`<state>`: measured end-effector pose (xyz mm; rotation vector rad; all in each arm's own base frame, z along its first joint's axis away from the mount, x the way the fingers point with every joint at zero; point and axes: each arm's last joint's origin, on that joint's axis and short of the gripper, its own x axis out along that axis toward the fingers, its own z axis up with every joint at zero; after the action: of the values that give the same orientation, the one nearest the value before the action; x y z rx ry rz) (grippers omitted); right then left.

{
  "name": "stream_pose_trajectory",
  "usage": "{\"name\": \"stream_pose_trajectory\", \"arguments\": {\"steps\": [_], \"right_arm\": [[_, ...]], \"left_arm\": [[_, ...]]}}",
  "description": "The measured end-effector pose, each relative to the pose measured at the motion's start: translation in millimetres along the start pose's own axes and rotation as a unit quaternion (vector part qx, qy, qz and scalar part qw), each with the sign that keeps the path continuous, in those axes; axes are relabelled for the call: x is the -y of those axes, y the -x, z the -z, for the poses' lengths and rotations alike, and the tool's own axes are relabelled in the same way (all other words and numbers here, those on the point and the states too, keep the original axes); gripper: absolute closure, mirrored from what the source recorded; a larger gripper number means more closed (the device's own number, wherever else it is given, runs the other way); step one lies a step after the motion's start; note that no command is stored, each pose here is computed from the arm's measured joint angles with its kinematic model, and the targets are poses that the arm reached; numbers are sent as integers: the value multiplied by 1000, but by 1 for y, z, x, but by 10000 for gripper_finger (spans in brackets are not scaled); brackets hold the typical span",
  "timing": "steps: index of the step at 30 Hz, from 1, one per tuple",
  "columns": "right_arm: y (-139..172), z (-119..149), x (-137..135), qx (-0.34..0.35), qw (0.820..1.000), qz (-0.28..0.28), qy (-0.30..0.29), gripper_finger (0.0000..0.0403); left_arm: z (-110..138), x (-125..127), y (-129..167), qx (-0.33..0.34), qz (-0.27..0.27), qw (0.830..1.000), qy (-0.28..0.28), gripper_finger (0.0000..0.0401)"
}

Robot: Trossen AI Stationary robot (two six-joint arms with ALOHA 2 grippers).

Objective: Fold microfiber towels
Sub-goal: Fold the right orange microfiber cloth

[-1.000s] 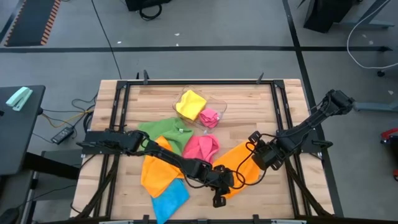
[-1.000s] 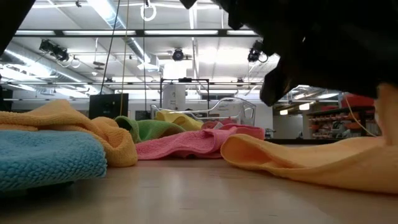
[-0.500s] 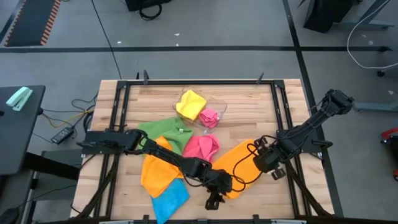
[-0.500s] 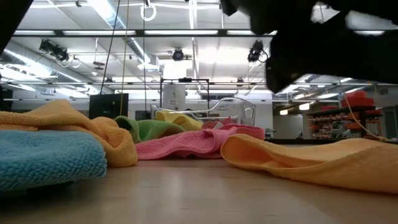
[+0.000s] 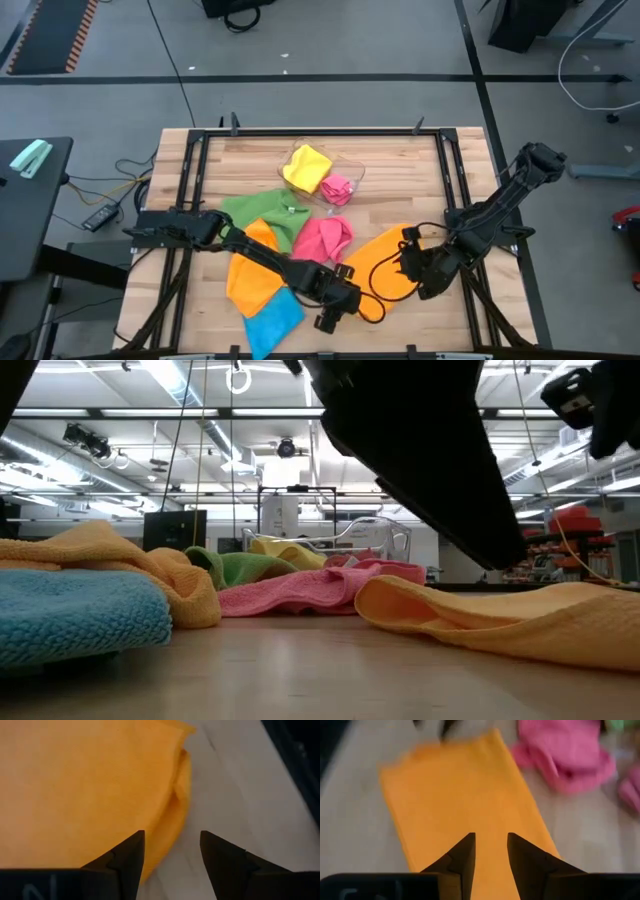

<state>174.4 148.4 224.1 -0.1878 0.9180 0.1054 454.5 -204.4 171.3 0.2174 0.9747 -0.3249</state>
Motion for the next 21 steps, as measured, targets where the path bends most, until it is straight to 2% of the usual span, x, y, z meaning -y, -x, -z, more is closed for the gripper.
{"name": "stream_pose_trajectory", "arguments": {"steps": [3,7,11,15,21], "right_arm": [[-9,-2,-7,67,997,-29,-12,281],[-17,0,-12,123,991,-53,-23,281],[-23,1,-14,130,990,-42,-32,281],[-28,2,-15,133,990,-11,-50,281],[-29,3,-16,140,988,7,-71,281]], "left_arm": [[1,0,0,-4,-3,1000,-18,199],[9,-5,0,-46,-21,998,-43,209],[14,-10,4,-81,-86,991,-61,217],[18,-7,6,-105,-102,983,-112,215],[17,2,7,-114,-155,963,-186,208]]}}
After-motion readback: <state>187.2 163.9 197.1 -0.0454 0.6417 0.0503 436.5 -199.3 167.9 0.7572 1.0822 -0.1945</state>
